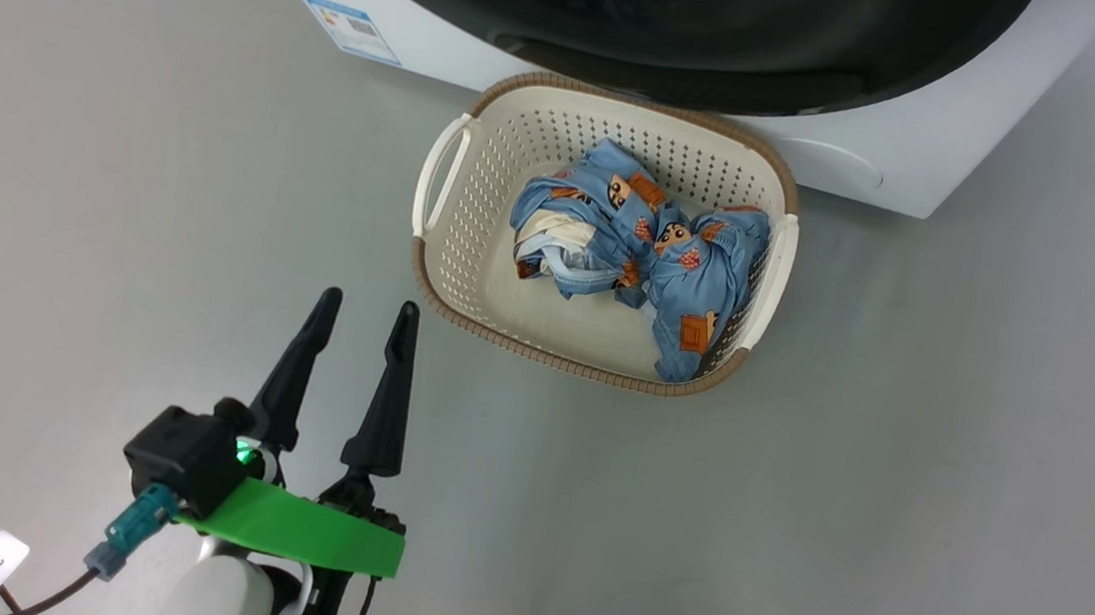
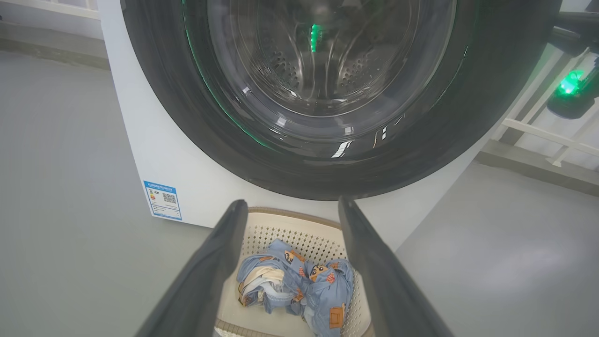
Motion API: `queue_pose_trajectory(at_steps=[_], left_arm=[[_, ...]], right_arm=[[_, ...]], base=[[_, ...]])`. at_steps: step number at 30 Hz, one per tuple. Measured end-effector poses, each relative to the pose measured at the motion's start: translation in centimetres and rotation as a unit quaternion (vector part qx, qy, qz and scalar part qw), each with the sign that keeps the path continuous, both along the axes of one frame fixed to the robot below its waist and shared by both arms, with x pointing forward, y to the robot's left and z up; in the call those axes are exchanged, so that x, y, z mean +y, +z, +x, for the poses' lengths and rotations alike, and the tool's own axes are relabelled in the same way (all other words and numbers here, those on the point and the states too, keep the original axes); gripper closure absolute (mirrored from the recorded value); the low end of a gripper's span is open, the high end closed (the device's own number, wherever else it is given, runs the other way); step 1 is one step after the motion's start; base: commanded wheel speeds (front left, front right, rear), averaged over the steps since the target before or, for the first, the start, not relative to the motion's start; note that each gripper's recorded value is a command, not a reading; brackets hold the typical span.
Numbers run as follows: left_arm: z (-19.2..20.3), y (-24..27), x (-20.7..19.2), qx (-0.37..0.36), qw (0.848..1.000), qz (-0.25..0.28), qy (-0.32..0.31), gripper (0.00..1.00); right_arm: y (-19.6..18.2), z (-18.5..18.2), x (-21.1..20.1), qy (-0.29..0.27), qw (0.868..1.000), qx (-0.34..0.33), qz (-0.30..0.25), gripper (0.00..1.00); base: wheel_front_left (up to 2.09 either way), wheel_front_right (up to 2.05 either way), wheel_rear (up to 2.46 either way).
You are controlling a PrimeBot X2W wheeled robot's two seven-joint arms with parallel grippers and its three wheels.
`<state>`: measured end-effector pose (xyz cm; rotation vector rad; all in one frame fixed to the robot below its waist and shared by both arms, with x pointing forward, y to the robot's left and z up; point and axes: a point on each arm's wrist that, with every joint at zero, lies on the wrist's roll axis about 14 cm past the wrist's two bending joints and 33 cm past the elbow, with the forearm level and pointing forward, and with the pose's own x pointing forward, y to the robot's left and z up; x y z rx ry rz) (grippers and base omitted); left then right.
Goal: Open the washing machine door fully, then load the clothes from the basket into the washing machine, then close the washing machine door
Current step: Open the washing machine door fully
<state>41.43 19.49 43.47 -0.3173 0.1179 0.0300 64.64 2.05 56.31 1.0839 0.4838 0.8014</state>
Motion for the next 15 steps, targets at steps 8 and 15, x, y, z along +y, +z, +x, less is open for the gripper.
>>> queue_pose_trajectory(at_steps=[8,15], left_arm=[[0.4,0.3,0.1,-0.005,1.000,-0.001,0.002,0.00],[0.3,1.3,0.1,-0.019,1.000,-0.002,0.002,0.00]], right_arm=[[-0.4,-0.2,0.9,0.015,1.000,-0.001,-0.010,1.00],[0.1,-1.8,1.1,0.027,0.999,-0.005,-0.020,1.00]], base=[[0.00,0.00,0.00],[0.00,0.00,0.00]])
